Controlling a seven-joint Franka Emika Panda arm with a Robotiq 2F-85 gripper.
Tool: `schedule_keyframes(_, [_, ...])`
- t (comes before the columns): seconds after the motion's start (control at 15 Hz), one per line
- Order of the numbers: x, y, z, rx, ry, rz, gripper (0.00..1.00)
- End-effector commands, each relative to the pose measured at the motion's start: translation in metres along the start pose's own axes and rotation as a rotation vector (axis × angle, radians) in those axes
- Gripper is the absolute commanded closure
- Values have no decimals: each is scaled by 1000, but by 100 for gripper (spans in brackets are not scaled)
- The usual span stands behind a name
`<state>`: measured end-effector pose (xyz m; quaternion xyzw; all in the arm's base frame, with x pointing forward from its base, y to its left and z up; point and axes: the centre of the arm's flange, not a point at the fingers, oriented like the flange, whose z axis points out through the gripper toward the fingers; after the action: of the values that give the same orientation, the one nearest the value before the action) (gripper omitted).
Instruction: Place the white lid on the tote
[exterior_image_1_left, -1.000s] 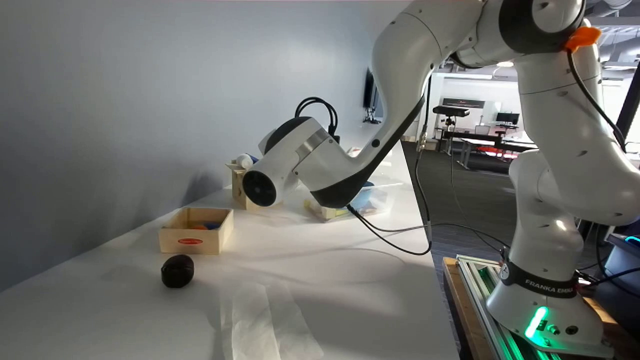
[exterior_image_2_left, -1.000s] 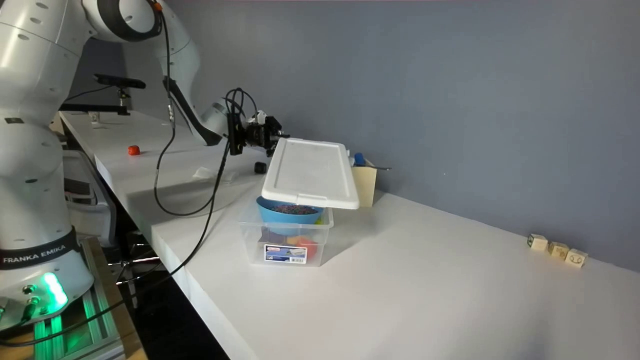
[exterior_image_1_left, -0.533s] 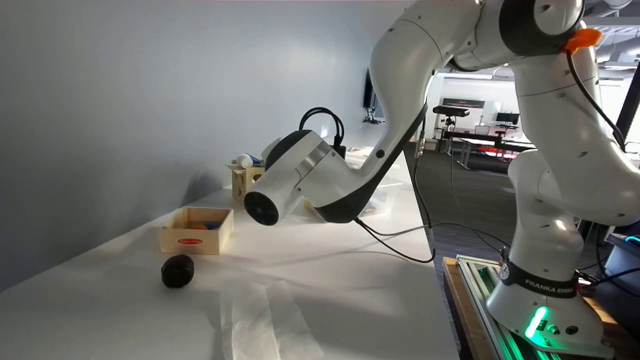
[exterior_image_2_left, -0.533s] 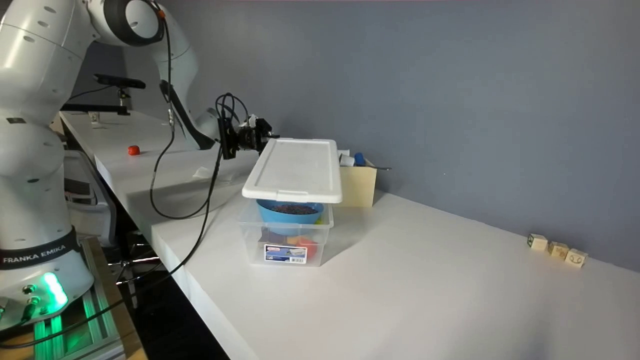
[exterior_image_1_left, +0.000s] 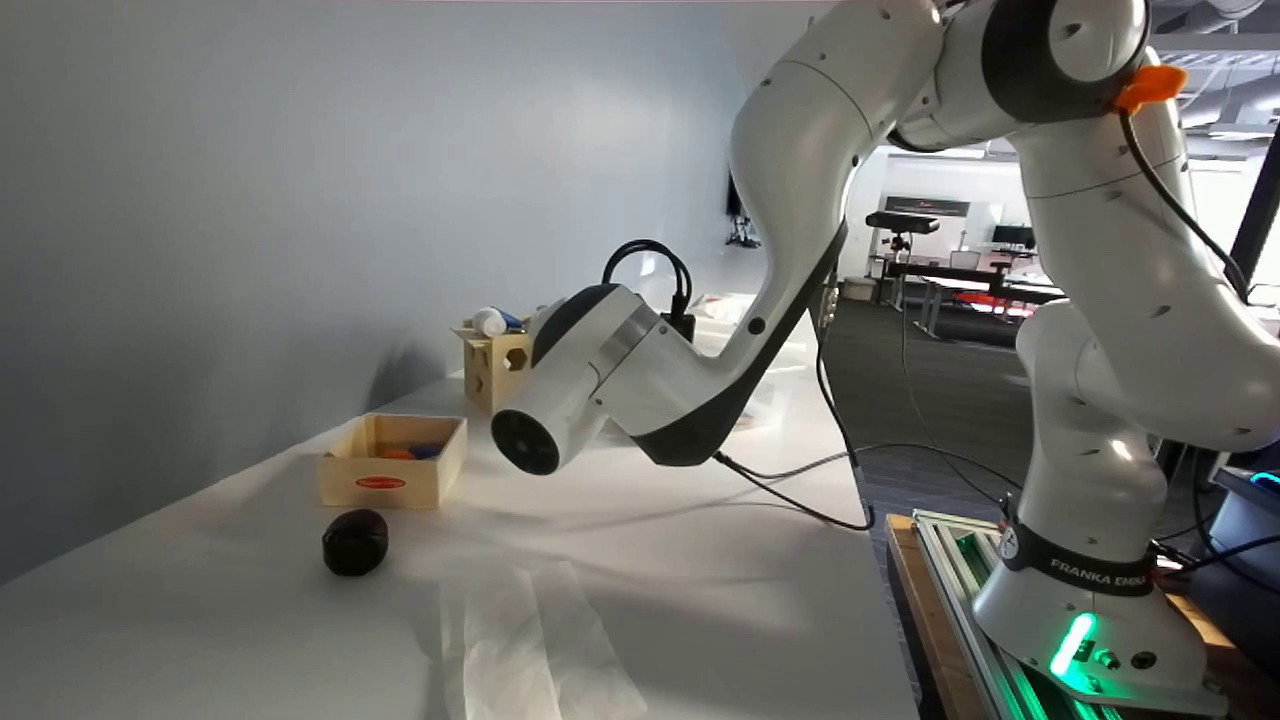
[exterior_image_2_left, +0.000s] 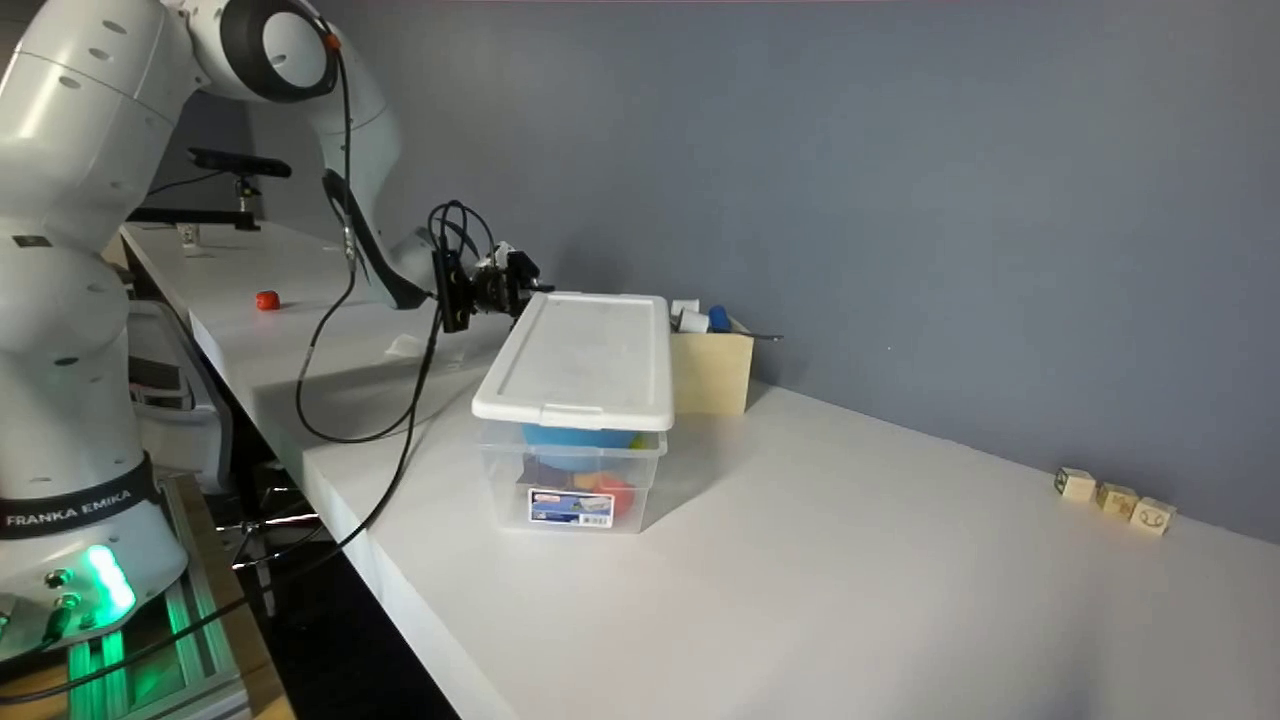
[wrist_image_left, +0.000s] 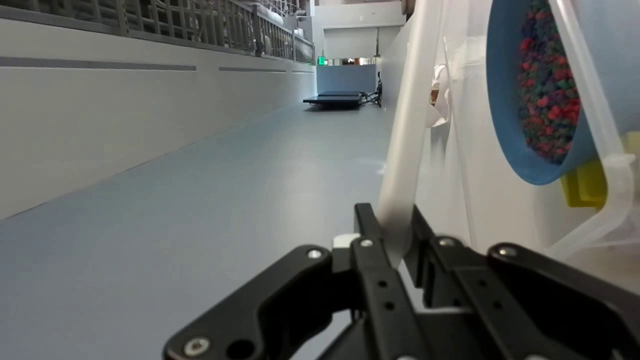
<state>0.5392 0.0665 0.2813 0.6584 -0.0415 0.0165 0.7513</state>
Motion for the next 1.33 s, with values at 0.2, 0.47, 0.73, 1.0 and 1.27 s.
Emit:
schedule_keyframes(0.2, [-8, -17, 1, -8, -5, -1, 96])
schedule_keyframes(0.47, [-8, -24, 2, -13, -5, 2, 96])
schedule_keyframes(0.73, [-8, -32, 2, -13, -2, 0, 96])
schedule_keyframes(1.0, [-8, -40, 2, -12, 0, -12, 96])
schedule_keyframes(1.27, [-11, -48, 3, -18, -3, -34, 96])
